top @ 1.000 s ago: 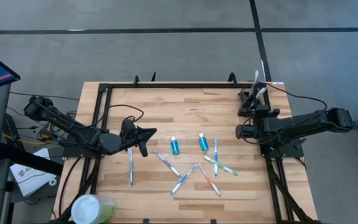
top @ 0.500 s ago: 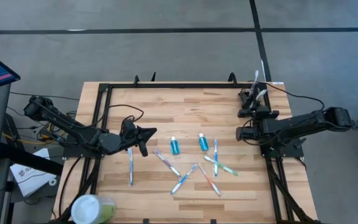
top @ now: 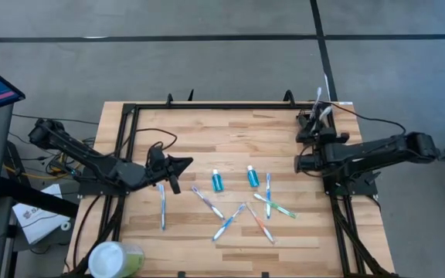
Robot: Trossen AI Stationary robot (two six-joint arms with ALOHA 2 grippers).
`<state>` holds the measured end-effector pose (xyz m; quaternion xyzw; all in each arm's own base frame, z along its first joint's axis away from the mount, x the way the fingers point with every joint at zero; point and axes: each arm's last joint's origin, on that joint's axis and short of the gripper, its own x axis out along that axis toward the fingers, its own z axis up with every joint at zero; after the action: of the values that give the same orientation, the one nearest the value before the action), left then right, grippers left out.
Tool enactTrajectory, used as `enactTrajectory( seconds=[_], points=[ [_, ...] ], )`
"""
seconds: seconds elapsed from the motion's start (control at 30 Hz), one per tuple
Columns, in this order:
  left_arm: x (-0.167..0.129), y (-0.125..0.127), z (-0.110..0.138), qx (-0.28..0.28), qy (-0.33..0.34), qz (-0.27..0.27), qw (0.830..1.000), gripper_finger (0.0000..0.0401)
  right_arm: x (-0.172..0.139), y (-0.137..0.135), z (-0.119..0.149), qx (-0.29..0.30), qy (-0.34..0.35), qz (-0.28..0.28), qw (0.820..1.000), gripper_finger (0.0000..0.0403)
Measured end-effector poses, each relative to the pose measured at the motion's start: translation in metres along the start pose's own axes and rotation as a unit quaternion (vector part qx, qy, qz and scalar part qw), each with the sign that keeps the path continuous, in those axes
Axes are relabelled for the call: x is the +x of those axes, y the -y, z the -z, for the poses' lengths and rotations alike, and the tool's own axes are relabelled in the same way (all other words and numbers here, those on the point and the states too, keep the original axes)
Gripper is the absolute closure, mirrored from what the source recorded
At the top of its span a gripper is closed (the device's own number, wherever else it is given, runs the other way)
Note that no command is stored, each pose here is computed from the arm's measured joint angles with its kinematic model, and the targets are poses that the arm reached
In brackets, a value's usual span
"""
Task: Pick & Place toothbrushing station
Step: Put the top green toothbrush into the left section of wire organizer
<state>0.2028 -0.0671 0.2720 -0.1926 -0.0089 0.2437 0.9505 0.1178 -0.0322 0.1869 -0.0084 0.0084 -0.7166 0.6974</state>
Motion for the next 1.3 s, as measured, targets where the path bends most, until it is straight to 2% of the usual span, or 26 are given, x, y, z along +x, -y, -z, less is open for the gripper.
enactTrajectory(
  seconds=[0.17, 0.33, 0.43, 0.63, 0.73, 0.97, 1.17, 1.3],
  points=[
    [-0.003, 0.001, -0.001, 0.016, 0.0, 0.007, 1.0, 0.0399, 0.0, -0.001, -0.026, 0.014, 0.0, 0.0, 1.0, 0.0391],
    [-0.005, 0.003, 0.001, 0.047, -0.004, 0.01, 0.999, 0.0399, 0.0, 0.005, -0.053, 0.093, -0.001, 0.001, 0.996, 0.0391],
    [-0.005, 0.002, 0.001, 0.065, -0.002, 0.005, 0.998, 0.0399, 0.004, 0.004, -0.066, 0.13, -0.025, 0.018, 0.991, 0.0394],
    [-0.005, 0.002, 0.001, 0.083, -0.001, 0.001, 0.997, 0.0399, 0.017, -0.004, -0.07, 0.086, -0.072, 0.067, 0.991, 0.04],
    [-0.005, 0.002, 0.001, 0.088, -0.003, -0.001, 0.996, 0.0399, 0.02, -0.011, -0.068, 0.082, -0.075, 0.076, 0.991, 0.04],
    [-0.005, 0.001, 0.001, 0.09, -0.003, -0.001, 0.996, 0.0399, 0.029, -0.019, -0.054, -0.011, -0.089, 0.114, 0.989, 0.0399],
    [-0.005, 0.001, 0.001, 0.09, -0.003, -0.003, 0.996, 0.0399, 0.033, -0.017, -0.045, -0.008, -0.073, 0.142, 0.987, 0.0394],
    [-0.004, 0.001, 0.001, 0.089, -0.002, -0.005, 0.996, 0.0399, 0.038, -0.021, -0.037, -0.022, -0.087, 0.161, 0.983, 0.0396]
  ],
)
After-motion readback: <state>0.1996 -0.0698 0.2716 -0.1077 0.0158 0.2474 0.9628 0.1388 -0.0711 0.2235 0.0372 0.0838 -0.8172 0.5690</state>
